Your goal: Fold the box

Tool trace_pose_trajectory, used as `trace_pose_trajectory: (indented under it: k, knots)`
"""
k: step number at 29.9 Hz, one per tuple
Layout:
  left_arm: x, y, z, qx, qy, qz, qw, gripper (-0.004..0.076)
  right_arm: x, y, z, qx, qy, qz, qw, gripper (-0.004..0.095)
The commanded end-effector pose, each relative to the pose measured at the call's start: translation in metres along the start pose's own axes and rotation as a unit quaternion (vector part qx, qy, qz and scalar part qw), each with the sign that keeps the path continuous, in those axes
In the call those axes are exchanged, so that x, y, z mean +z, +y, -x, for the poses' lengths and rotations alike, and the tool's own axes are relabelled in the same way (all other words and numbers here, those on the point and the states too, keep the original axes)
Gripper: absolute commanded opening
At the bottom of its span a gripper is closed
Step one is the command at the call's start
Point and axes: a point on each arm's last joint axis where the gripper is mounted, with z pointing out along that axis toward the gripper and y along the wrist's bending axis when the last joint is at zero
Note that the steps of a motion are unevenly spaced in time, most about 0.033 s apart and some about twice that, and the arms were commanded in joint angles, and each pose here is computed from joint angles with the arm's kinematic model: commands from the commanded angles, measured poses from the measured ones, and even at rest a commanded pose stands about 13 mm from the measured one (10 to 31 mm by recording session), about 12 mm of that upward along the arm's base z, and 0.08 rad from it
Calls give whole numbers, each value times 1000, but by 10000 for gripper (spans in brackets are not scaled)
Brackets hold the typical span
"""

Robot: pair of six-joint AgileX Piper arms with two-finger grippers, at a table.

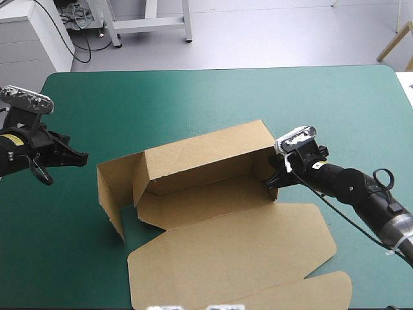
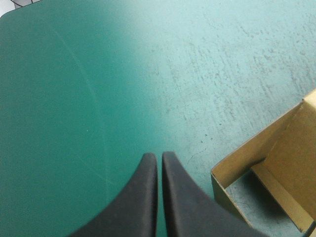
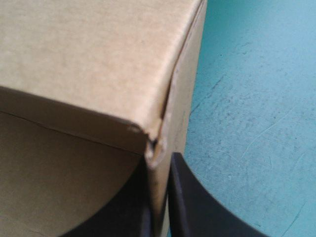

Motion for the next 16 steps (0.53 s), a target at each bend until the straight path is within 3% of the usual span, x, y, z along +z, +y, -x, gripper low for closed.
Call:
trace_pose_trajectory:
  k: [1,7,16]
  knots:
    - [-15,-1,7,-8,-52,4,999,13,-15,0,25,15,-48,-6,999,-18]
    - [-19,0,8,-3,-63,14,998,10,-30,0,55,32,-52,2,998,-18]
    - [-19,1,8,1,-64,22,998,10,-79,-7,98,39,28,-55,997,-17]
